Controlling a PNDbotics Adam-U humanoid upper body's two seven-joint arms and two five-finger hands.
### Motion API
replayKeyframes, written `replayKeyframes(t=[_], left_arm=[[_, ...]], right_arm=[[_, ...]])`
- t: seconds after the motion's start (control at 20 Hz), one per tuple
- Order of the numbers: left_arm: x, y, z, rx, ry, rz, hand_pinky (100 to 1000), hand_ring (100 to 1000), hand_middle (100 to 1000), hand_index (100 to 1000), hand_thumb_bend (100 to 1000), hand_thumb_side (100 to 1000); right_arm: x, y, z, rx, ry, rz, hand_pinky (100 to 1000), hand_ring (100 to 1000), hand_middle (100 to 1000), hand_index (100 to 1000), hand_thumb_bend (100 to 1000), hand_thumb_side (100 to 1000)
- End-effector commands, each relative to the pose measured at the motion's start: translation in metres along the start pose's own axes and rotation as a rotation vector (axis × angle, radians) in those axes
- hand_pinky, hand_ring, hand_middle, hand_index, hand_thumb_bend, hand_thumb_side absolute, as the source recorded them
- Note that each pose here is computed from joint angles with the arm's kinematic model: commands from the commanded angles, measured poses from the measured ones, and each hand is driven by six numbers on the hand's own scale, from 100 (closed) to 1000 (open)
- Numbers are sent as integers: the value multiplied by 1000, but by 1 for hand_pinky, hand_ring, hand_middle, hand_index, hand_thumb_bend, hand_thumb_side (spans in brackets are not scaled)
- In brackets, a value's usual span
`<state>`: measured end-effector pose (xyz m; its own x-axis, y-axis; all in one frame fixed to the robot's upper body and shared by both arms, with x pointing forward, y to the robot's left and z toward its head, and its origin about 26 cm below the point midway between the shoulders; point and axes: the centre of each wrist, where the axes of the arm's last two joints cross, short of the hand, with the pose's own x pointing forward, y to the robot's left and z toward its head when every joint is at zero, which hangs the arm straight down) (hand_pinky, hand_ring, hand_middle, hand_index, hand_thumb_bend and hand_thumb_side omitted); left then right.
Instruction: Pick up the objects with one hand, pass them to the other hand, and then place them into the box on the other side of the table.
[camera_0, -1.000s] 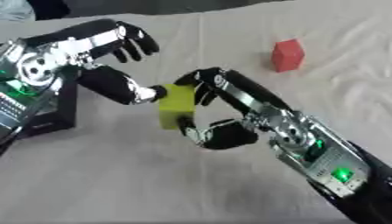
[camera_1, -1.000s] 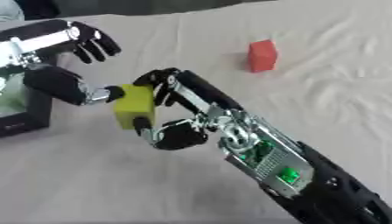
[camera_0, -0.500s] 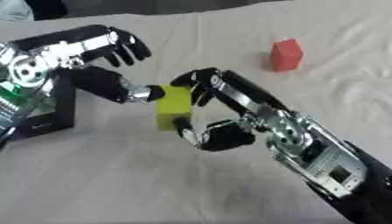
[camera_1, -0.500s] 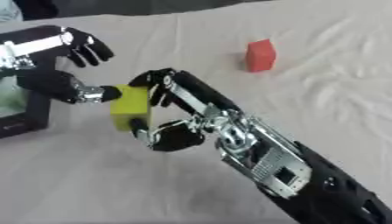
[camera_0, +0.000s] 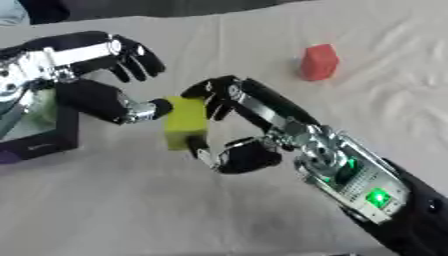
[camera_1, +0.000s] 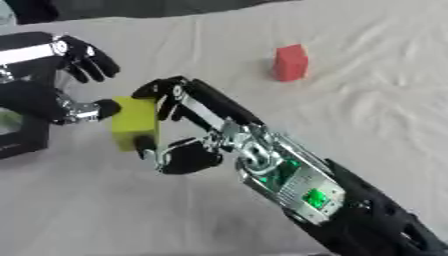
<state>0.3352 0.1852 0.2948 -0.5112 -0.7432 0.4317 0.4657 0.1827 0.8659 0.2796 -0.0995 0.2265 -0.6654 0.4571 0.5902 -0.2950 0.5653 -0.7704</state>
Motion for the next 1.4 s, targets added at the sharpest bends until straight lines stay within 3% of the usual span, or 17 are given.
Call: replayKeyframes(t=[0.05,0.8,1.4], left_arm=[[0,10,12,-10,-2,0,809,787,738,827,632,414],[2,12,22,-66,-73,25,817,790,742,833,697,397],[2,5,9,-43,-5,-16,828,805,756,844,692,392]], right_arm=[[10,-5,-1,-24,-41,11,673,690,564,687,100,107],[5,-7,2,-26,-28,13,667,689,559,684,100,109],[12,-6,-2,-27,-84,-16,661,684,554,681,100,101]])
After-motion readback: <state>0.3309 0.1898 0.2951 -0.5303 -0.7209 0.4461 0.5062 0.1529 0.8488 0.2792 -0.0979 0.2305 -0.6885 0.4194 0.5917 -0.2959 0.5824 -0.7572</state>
